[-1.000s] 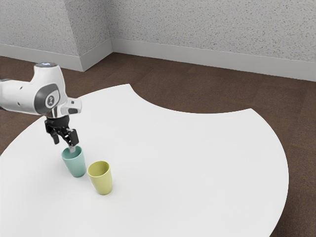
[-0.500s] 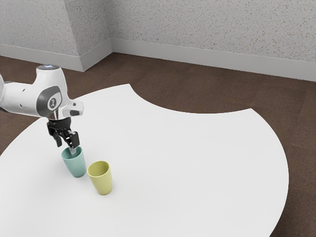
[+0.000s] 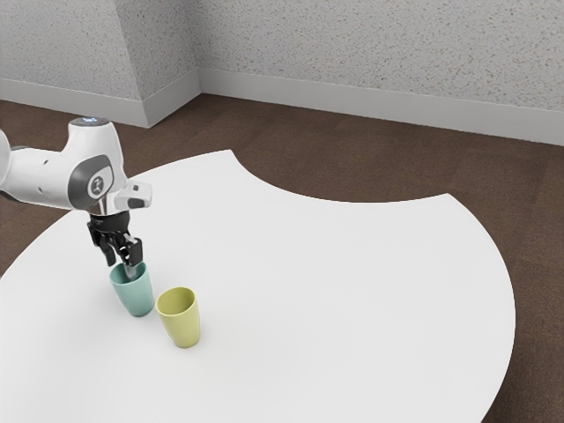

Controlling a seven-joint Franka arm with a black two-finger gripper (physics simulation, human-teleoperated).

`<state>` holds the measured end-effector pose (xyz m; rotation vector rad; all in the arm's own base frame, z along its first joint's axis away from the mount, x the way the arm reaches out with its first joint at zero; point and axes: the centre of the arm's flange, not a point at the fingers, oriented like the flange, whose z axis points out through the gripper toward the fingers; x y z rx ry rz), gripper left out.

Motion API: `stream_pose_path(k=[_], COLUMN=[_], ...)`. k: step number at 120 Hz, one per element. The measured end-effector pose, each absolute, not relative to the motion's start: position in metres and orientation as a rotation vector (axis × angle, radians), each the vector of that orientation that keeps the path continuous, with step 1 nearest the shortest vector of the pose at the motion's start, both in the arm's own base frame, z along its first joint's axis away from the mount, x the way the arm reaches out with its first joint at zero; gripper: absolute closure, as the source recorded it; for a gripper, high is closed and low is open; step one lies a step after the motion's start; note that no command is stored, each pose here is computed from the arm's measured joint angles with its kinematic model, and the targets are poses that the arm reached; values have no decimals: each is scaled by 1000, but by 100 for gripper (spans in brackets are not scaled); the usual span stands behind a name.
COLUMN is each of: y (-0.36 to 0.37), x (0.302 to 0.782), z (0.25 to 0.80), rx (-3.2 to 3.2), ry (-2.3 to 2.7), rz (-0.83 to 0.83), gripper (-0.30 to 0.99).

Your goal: Place the left cup onto the right cup

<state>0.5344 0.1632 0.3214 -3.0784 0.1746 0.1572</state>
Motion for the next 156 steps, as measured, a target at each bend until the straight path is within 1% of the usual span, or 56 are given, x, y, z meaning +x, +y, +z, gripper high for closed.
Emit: stream_pose_path(k=[40, 80, 156], y=[159, 159, 156], x=[536, 535, 536], z=[320, 319, 317], rx=[-3078, -3079, -3079], ry=[185, 184, 191], rz=[160, 162, 166], gripper=[35, 47, 62])
